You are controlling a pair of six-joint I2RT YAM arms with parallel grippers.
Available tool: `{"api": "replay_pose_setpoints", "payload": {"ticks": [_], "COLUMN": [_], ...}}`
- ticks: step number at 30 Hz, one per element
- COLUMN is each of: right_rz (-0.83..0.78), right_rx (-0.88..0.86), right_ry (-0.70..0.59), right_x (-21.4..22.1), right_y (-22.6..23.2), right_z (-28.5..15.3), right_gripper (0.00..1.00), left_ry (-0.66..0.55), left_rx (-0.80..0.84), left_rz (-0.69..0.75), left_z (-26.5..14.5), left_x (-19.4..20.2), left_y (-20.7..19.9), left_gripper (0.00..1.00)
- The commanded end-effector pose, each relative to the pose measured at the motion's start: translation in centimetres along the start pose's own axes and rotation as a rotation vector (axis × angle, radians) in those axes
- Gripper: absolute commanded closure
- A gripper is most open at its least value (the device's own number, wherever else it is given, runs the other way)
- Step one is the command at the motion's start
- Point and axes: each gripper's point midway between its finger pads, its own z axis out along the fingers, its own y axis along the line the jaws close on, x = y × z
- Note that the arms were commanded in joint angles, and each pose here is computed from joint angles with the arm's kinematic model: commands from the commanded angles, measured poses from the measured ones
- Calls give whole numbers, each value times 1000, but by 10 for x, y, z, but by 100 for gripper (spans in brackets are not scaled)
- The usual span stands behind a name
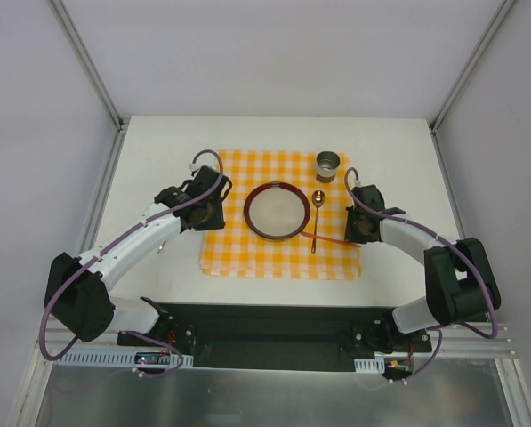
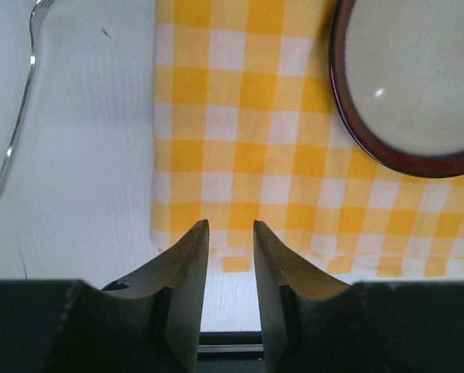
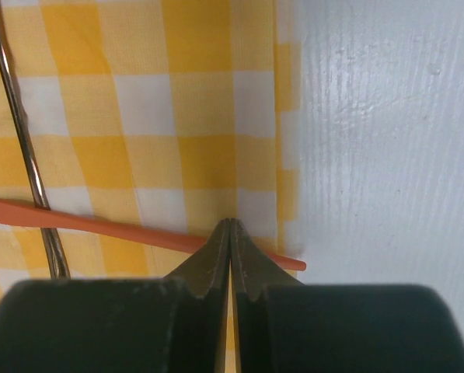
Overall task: Set the dinner table for one person
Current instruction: Pick up the knife with the napkin.
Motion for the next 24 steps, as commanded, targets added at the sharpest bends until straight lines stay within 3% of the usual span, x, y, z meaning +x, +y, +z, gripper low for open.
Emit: {"api": "replay_pose_setpoints", "payload": {"ticks": [1,12,19,24], "right_rz": [-8,-67,-136,-188], "right_rx": [6,19,85,120], "right_ry": [21,17,-25,-54], "right_x": [14,19,1,-12], "right_y": [2,16,15,19], "right_z": [-8,-16,-30,-44], "right_gripper": [98,97,74,70], "left_ry": [-1,0,9,21], "left_rx": [11,6,-9,-11], "left_rz": [-8,-12,-10,-6], "left_z": [-7,-6,-2,1], "left_x": [5,4,7,8], "left_y": [0,0,3,0], "left_gripper": [71,71,71,71]}}
